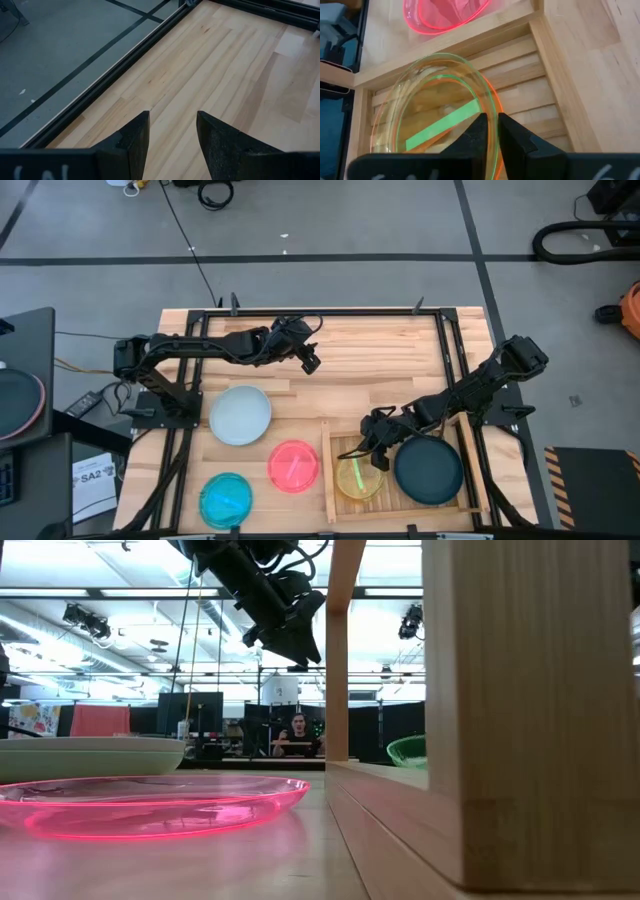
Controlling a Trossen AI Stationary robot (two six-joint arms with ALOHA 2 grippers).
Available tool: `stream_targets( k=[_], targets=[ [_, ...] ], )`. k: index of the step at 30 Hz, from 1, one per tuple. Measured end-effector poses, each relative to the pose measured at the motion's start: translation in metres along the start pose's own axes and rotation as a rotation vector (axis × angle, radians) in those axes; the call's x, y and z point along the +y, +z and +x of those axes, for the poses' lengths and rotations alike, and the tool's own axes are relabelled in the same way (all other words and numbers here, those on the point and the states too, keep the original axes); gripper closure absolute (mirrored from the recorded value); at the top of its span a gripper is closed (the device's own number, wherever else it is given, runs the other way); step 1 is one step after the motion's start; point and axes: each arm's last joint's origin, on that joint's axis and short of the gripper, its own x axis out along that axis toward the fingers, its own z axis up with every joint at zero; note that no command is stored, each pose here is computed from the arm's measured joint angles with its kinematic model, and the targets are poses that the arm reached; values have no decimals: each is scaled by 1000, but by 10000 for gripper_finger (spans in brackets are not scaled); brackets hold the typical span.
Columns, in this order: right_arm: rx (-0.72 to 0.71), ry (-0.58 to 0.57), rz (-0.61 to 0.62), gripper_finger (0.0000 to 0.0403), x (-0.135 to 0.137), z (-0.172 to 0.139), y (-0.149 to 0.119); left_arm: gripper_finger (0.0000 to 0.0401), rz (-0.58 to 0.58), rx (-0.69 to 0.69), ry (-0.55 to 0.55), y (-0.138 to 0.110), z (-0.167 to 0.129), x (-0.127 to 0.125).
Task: Place and stack plates onto a shelf
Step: Stack the green plate on the orange plate on the shelf, then stack the gray plate on the dark blue plate on the shelf
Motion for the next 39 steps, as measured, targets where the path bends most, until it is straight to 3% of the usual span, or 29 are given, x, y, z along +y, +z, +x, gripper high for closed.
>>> stream_targets(
  k=[15,22,29,34,39],
  targets=[
    [-4,-8,4,224,-2,0,1,232,0,0,0,0,0,0],
    [-12,-18,11,194,-4,0,3,232,33,0,0,0,0,0],
    [-12,-19,12,194,-5,0,3,232,130,84,-184,-5,-5,-3],
    [-11,-19,12,193,-5,0,3,232,111,202,-314,-10,-24,1],
    [-12,-18,12,194,-4,0,3,232,79,363,-356,-20,-53,4]
  ],
)
